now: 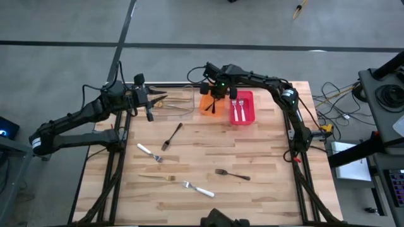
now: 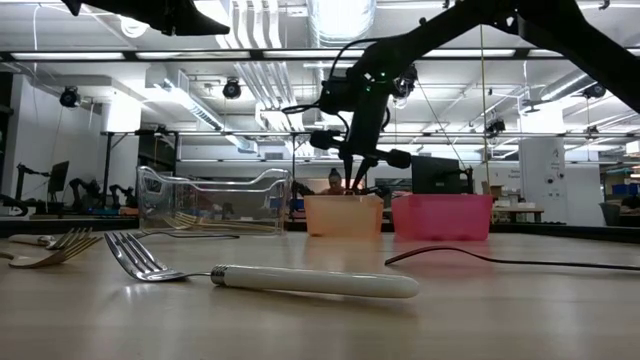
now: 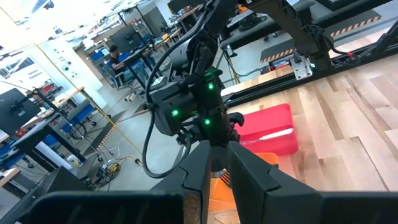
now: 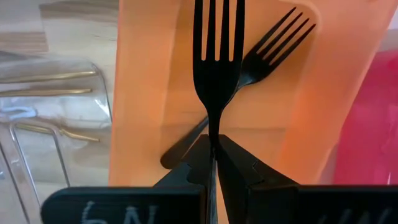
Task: Sort silverware by color (type)
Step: Put the black fork into the orange bin
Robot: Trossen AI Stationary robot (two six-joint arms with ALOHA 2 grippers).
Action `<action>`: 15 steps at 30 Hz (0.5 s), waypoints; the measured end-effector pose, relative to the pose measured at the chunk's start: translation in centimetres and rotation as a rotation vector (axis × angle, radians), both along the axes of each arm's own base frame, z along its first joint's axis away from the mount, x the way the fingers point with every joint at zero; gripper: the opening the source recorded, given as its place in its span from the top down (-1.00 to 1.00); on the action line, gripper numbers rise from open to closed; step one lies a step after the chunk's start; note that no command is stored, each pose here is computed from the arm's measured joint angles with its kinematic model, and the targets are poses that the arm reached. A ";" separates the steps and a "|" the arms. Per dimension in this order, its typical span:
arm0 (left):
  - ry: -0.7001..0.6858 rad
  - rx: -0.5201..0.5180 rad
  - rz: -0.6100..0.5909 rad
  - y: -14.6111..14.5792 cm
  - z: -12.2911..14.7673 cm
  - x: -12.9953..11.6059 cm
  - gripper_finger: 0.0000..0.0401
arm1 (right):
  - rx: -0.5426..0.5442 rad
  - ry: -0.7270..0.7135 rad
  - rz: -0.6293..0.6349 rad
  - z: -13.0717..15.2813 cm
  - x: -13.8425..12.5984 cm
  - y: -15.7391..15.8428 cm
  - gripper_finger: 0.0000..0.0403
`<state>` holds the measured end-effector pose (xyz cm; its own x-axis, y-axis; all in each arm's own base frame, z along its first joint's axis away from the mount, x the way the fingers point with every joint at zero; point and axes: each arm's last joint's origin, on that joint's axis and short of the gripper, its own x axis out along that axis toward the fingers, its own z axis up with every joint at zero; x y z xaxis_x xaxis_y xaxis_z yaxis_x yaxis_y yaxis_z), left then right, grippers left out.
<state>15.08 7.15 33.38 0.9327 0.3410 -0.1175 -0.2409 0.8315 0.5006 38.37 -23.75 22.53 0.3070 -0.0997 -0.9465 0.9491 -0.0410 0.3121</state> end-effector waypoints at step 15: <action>0.000 0.000 0.000 0.0 0.0 0.0 0.81 | -0.039 0.011 -0.009 0.0 -0.1 -0.4 0.94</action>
